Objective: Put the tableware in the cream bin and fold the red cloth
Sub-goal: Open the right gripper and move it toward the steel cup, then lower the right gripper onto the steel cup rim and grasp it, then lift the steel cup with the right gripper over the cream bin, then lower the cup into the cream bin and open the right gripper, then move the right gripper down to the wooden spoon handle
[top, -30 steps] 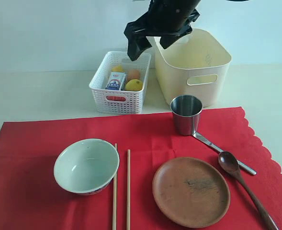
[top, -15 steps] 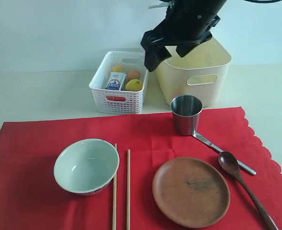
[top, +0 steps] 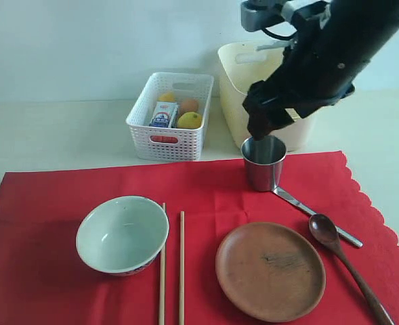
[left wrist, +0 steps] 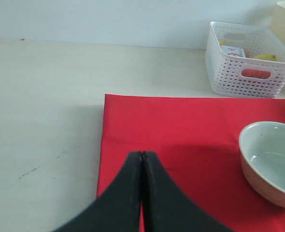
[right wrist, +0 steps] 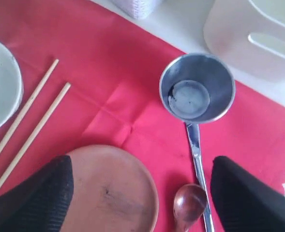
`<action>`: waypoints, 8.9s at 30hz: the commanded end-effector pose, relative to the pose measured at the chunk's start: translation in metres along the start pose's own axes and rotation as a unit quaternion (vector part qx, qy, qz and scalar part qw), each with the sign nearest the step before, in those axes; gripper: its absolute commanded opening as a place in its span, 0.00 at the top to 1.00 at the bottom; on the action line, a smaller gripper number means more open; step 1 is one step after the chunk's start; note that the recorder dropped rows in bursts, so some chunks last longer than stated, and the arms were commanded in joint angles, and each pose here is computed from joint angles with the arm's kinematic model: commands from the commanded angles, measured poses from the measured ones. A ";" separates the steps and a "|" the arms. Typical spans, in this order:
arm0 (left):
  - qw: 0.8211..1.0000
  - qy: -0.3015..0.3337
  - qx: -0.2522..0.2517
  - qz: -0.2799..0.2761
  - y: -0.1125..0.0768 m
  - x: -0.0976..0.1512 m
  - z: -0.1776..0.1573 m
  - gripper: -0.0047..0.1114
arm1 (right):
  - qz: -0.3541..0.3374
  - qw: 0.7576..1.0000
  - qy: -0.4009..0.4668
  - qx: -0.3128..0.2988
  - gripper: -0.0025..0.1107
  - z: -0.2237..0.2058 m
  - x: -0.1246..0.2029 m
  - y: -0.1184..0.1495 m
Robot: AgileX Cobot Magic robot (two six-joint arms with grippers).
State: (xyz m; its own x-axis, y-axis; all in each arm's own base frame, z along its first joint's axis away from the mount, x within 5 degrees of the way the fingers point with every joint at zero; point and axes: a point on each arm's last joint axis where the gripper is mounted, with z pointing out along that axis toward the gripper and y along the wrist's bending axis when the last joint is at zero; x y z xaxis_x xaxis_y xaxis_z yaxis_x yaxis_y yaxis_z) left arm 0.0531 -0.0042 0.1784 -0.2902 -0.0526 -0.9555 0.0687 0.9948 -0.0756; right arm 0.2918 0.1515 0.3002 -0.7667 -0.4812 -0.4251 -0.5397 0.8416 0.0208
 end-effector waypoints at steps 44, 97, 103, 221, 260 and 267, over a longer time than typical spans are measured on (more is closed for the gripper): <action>1.000 -0.010 0.002 -0.005 0.000 -0.002 -0.001 0.96 | 0.039 0.998 -0.040 0.018 0.36 0.023 0.083 0.001; 1.000 -0.010 0.002 -0.005 0.000 -0.002 -0.001 0.96 | 0.119 0.992 -0.007 0.048 0.36 0.093 -0.007 -0.080; 1.000 -0.010 0.002 -0.005 0.000 -0.002 -0.001 0.96 | 0.121 0.992 0.007 0.044 0.36 0.110 -0.011 -0.083; 1.000 -0.009 0.011 -0.003 -0.001 -0.002 -0.001 0.96 | 0.206 0.958 -0.042 0.192 0.35 0.012 -0.108 -0.121; 1.000 -0.009 0.011 -0.003 -0.001 -0.002 -0.001 0.96 | 0.098 0.992 0.039 0.073 0.41 0.017 0.113 -0.030; 1.000 -0.009 0.011 -0.003 -0.001 -0.002 -0.001 0.96 | 0.077 0.992 0.101 0.026 0.41 0.050 0.123 -0.025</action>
State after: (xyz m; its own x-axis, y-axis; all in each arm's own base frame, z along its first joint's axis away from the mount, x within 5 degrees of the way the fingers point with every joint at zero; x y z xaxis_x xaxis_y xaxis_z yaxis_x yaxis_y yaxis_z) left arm 0.0531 -0.0048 0.1784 -0.2908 -0.0493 -0.9555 0.0799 0.9939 -0.0756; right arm 0.2261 0.0805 0.2113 -0.9144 -0.3155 -0.2537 -0.3303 0.9437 0.0171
